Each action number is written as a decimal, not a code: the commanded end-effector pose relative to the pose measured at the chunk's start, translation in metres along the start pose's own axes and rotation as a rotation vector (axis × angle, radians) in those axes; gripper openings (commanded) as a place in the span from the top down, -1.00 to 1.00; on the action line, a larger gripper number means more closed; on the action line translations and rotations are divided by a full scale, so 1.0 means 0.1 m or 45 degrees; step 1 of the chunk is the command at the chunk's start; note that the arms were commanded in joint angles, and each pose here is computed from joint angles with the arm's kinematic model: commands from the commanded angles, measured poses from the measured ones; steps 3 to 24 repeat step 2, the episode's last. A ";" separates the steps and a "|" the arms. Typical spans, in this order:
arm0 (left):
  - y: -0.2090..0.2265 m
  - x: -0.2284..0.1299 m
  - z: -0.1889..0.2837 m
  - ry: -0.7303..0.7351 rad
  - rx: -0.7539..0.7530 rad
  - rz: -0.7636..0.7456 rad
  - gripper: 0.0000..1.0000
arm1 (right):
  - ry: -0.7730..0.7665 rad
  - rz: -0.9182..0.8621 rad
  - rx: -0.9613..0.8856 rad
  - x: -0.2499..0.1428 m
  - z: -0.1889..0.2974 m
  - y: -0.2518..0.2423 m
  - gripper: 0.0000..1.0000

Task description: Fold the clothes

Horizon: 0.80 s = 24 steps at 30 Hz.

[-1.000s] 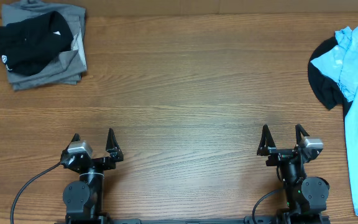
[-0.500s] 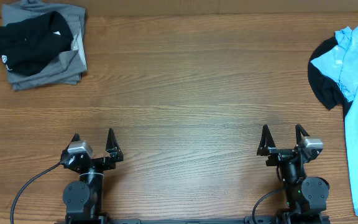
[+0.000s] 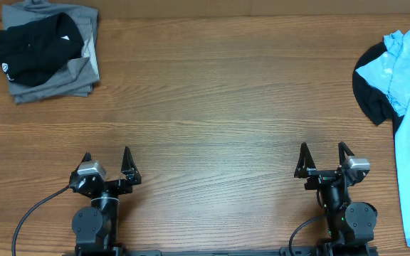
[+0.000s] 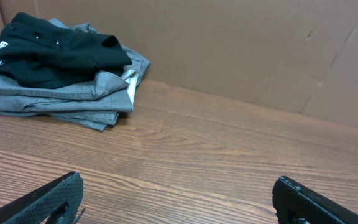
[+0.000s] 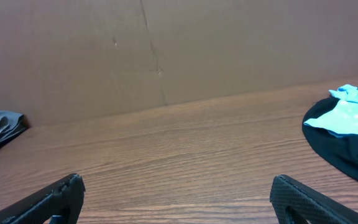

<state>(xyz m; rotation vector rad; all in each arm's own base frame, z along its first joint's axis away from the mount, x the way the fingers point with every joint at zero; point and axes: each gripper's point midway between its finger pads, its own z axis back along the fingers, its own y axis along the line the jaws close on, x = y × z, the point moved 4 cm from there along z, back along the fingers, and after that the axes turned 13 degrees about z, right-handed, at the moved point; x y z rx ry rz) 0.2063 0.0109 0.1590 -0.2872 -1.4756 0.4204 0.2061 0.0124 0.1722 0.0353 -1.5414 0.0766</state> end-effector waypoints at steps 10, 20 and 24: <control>0.00 0.01 0.00 -0.018 0.006 -0.030 -1.00 | -0.006 0.005 -0.017 -0.02 0.00 -0.02 -1.00; 0.00 0.01 0.00 -0.018 0.006 -0.030 -1.00 | -0.006 0.005 -0.017 -0.02 0.00 -0.02 -1.00; 0.00 0.01 0.00 -0.018 0.006 -0.030 -1.00 | -0.006 0.005 -0.017 -0.02 0.00 -0.02 -1.00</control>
